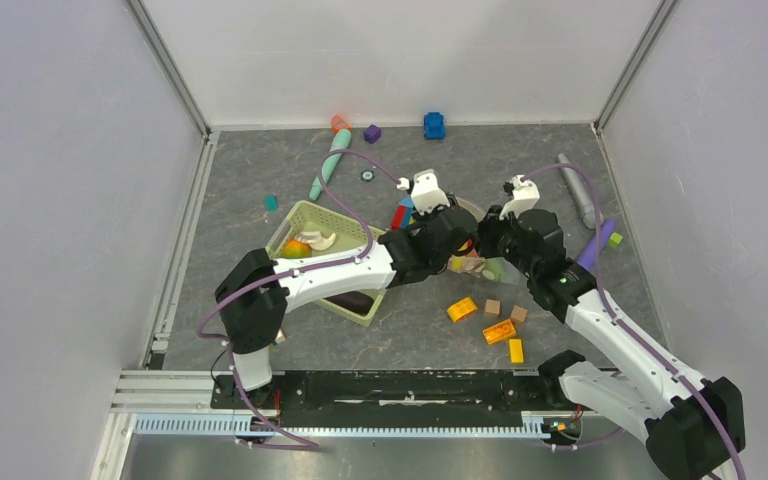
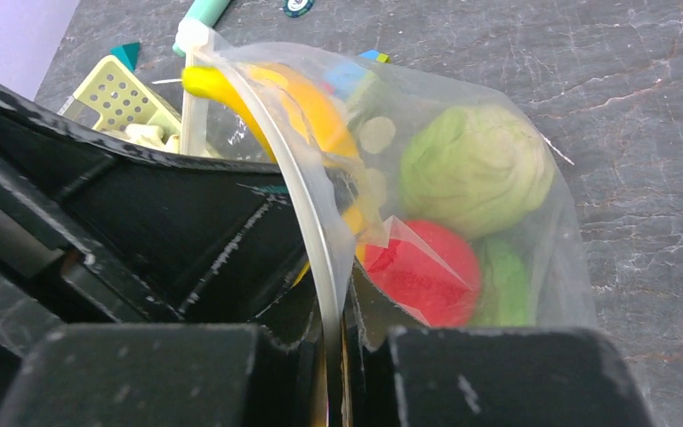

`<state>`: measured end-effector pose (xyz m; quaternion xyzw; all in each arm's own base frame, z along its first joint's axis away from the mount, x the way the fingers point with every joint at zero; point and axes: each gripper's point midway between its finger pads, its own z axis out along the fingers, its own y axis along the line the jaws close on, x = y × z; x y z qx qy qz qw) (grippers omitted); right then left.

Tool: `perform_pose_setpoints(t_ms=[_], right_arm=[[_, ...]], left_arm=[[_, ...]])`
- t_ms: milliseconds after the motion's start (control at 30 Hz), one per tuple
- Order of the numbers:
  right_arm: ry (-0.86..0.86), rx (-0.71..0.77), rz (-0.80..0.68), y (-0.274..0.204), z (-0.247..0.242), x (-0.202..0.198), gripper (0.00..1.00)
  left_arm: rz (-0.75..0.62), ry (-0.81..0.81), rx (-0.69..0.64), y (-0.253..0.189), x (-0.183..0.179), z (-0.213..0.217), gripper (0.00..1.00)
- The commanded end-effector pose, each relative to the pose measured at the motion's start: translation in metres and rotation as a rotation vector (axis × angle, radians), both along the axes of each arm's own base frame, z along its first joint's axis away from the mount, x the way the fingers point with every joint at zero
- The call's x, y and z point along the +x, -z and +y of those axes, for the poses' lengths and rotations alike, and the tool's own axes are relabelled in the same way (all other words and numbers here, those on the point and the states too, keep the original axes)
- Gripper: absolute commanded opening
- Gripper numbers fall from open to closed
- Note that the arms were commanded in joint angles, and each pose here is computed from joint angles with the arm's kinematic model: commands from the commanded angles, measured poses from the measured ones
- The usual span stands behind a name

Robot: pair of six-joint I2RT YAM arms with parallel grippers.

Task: Place the food in the zip-top bag and seal the zipper
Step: Place the fake fruit in the zipper food storage bag.

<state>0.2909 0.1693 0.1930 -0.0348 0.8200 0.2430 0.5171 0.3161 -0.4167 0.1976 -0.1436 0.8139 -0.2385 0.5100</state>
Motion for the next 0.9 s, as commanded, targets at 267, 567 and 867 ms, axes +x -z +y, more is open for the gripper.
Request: perform_pose_setpoints(t_ms=[267,567,867], right_arm=[[-0.054,0.077,-0.072,-0.027,0.013,-0.002,0.12],[-0.052,0.102,-0.105,-0.035,0.013,-0.003,0.12],[-0.054,0.104,-0.105,-0.035,0.013,-0.002,0.12]], left_arm=[[-0.034,0.065,-0.01,-0.011,-0.001,-0.022,0.29],[-0.049,0.182,0.042,-0.008,-0.006,-0.036,0.26],[-0.034,0.165,0.099,0.003,-0.006,-0.027,0.46]])
